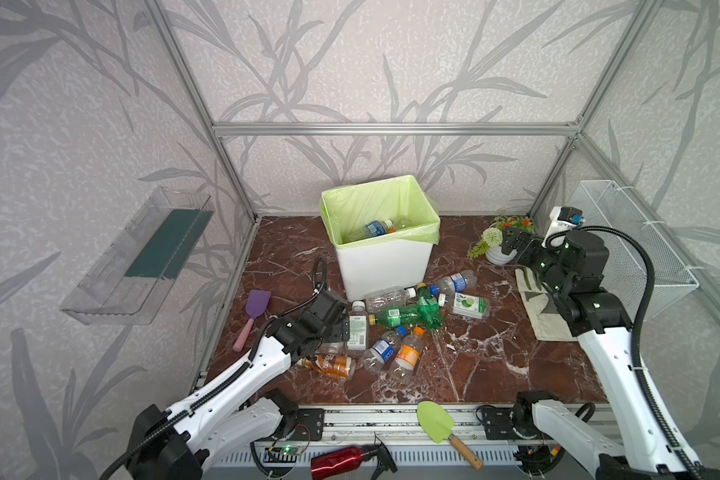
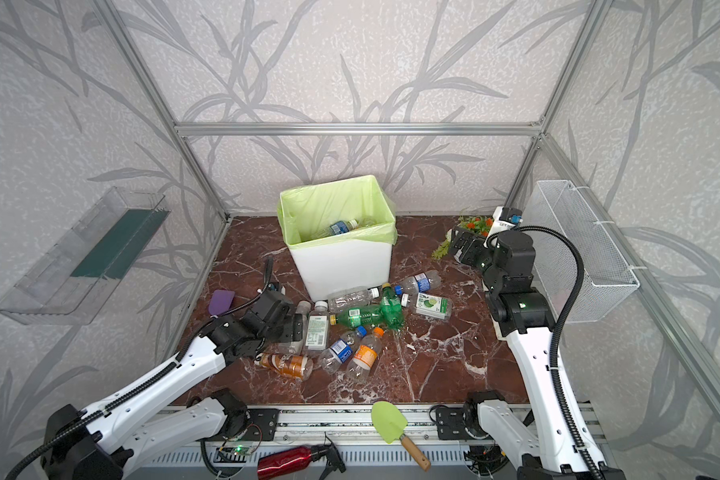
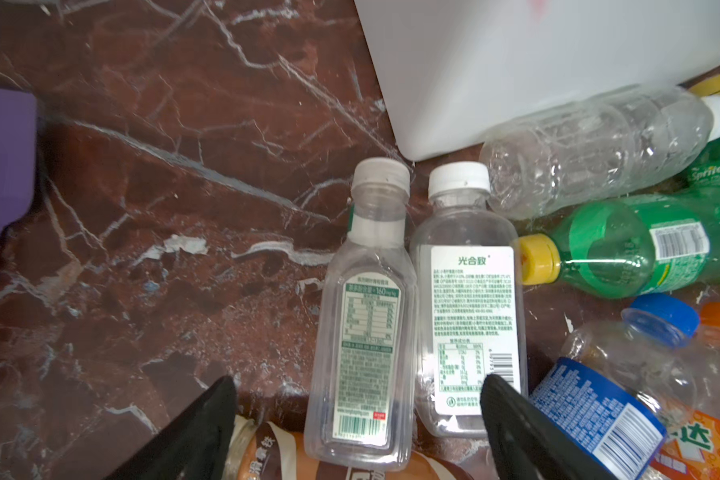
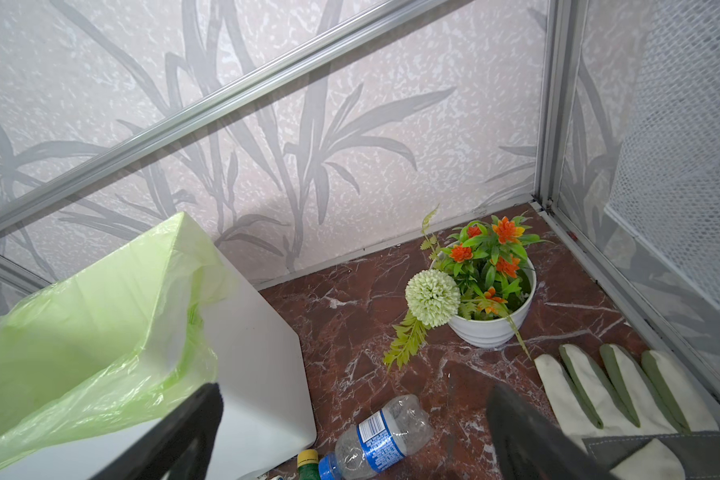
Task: Throw the plastic bottles in the bin
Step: 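Grasp the clear green-labelled bottle with the left gripper while the right gripper withdraws, then lift the green-labelled bottle over the bin and open the left gripper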
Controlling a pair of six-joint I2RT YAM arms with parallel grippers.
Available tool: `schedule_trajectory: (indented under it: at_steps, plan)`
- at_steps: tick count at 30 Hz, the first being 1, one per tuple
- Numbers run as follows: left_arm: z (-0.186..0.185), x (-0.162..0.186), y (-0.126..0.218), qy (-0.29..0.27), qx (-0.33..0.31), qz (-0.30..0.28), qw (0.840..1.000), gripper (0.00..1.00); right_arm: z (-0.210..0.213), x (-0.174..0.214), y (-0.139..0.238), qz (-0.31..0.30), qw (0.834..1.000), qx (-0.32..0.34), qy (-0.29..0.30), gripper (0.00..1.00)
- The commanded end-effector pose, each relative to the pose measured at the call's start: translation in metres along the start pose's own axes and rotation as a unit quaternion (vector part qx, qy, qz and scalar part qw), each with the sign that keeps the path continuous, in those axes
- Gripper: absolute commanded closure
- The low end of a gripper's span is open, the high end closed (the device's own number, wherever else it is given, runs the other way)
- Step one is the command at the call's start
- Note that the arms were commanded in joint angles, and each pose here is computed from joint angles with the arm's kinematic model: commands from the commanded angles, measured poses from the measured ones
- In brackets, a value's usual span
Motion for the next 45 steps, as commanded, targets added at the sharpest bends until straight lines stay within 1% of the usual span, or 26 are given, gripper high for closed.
schedule_trajectory:
  at_steps: [1, 3, 6, 7, 11, 15, 18, 21, 24, 30, 31, 34, 35, 37, 38, 40, 41, 43, 45]
  plan:
    - [0.001, 0.023, -0.019, 0.021, -0.006, 0.046, 0.999, 0.09, -0.005, 0.002, -0.003, 0.001, 1.0, 0.008, -0.014, 0.01]
    - [0.006, 0.027, -0.028, 0.018, -0.026, 0.051, 0.998, 0.11, -0.005, 0.004, -0.003, 0.003, 1.0, 0.009, -0.016, 0.01]
    - [0.015, 0.019, -0.031, 0.024, -0.062, 0.025, 0.997, 0.2, -0.006, 0.005, -0.003, 0.004, 1.0, 0.01, -0.015, 0.01]
    - [0.016, 0.016, -0.031, 0.02, -0.067, 0.018, 0.997, 0.21, -0.006, 0.006, -0.003, 0.005, 1.0, 0.01, -0.014, 0.01]
    - [0.017, 0.009, -0.032, 0.008, -0.071, 0.011, 0.997, 0.22, -0.009, 0.007, -0.001, 0.007, 1.0, 0.017, -0.01, 0.01]
    - [0.022, 0.013, -0.044, 0.006, -0.088, 0.035, 0.995, 0.22, -0.01, 0.008, -0.002, 0.009, 1.0, 0.015, -0.012, 0.01]
    - [0.017, 0.013, -0.056, 0.004, -0.075, 0.049, 0.996, 0.22, -0.01, 0.007, -0.001, 0.007, 1.0, 0.015, -0.012, 0.01]
    - [0.012, 0.008, -0.061, 0.001, -0.07, 0.052, 0.996, 0.23, -0.011, 0.007, 0.001, 0.007, 1.0, 0.019, -0.013, 0.01]
    - [0.012, 0.002, -0.064, 0.001, -0.07, 0.049, 0.996, 0.34, -0.013, 0.007, 0.004, 0.004, 1.0, 0.024, -0.014, 0.01]
    - [0.019, -0.001, -0.071, 0.015, -0.075, 0.052, 0.996, 0.34, -0.016, 0.011, 0.003, 0.008, 0.999, 0.025, -0.02, 0.01]
    - [0.021, -0.001, -0.071, 0.021, -0.076, 0.055, 0.995, 0.37, -0.016, 0.01, 0.003, 0.007, 0.999, 0.025, -0.02, 0.01]
    - [0.029, -0.006, -0.066, 0.053, -0.069, 0.062, 0.994, 0.51, -0.018, 0.007, 0.005, 0.002, 0.999, 0.029, -0.02, 0.01]
    - [0.031, -0.012, -0.06, 0.059, -0.067, 0.053, 0.995, 0.56, -0.019, 0.008, 0.005, 0.004, 0.999, 0.03, -0.02, 0.01]
    - [0.036, -0.029, -0.039, 0.066, -0.071, 0.009, 0.995, 0.57, -0.021, 0.009, 0.005, 0.005, 0.999, 0.034, -0.019, 0.01]
    - [0.038, -0.04, -0.024, 0.073, -0.071, -0.022, 0.995, 0.57, -0.023, 0.011, 0.005, 0.008, 0.999, 0.037, -0.019, 0.01]
    - [0.04, -0.069, 0.01, 0.082, -0.059, -0.102, 0.99, 0.57, -0.028, 0.015, 0.003, 0.013, 0.999, 0.045, -0.021, 0.01]
    - [0.04, -0.086, 0.035, 0.084, -0.043, -0.154, 0.983, 0.57, -0.03, 0.016, 0.003, 0.014, 0.998, 0.047, -0.025, 0.01]
    - [0.04, -0.12, 0.087, 0.087, -0.018, -0.252, 0.964, 0.57, -0.033, 0.019, 0.002, 0.015, 0.998, 0.049, -0.032, 0.01]
    - [0.042, -0.154, 0.15, 0.08, -0.009, -0.344, 0.936, 0.57, -0.036, 0.022, 0.001, 0.016, 0.998, 0.049, -0.039, 0.01]
Point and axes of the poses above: each gripper's point midway between its finger pads, its own y axis back along the fingers, its own z axis along the line the jaws close on, x = y × z, the point moved 2 cm from there along y, back along the fingers, and after that the axes turned 9 degrees about y, right-handed, at the moved point
